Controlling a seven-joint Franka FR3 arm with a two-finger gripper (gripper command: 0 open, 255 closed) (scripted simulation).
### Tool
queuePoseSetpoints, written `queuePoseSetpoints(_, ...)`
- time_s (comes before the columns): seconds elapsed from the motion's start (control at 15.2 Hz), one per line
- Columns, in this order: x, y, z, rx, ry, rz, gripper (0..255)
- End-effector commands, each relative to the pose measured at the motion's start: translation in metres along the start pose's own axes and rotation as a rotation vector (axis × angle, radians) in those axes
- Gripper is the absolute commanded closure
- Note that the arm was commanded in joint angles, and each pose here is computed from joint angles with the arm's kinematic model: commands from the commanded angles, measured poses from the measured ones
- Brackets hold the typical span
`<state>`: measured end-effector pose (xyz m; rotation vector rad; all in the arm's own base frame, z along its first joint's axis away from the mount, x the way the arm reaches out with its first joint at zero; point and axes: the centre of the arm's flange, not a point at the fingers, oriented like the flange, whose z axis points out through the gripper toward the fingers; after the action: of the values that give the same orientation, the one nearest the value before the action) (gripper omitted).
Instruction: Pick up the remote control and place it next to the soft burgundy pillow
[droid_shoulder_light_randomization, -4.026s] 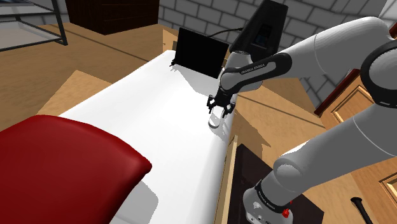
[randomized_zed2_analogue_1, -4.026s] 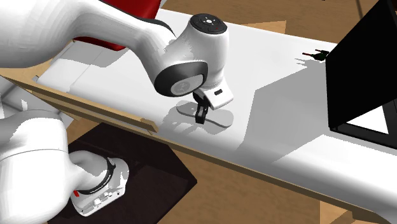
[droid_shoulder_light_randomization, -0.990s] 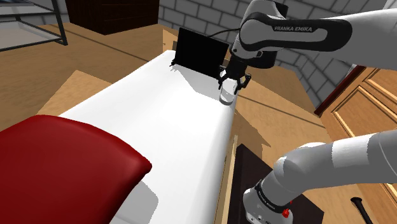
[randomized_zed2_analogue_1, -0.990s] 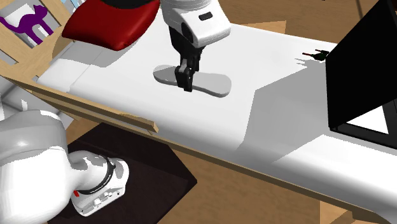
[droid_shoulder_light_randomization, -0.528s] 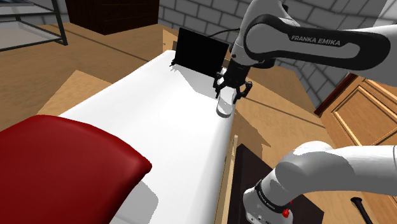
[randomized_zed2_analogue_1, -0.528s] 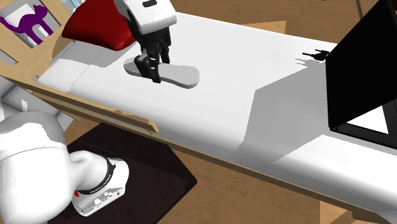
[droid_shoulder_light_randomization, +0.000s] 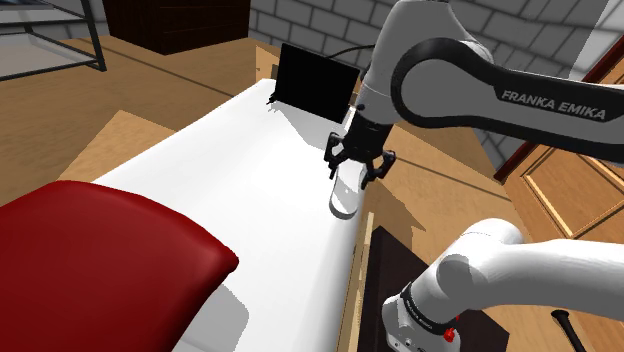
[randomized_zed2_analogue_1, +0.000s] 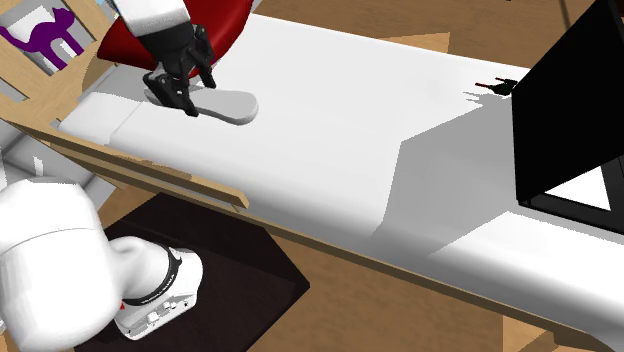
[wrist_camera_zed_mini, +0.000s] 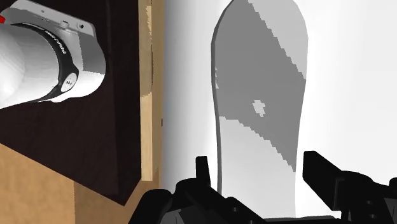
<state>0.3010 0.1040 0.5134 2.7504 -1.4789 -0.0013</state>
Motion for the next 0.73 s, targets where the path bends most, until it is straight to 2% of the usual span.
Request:
queuePoseSetpoints(0.0, -0.026, -0.002, -0.001, 0.0, -0.001, 0.002, 255)
queuePoseSetpoints(0.66, -0.157, -0.011, -0.003, 0.0, -0.001, 0.002, 255)
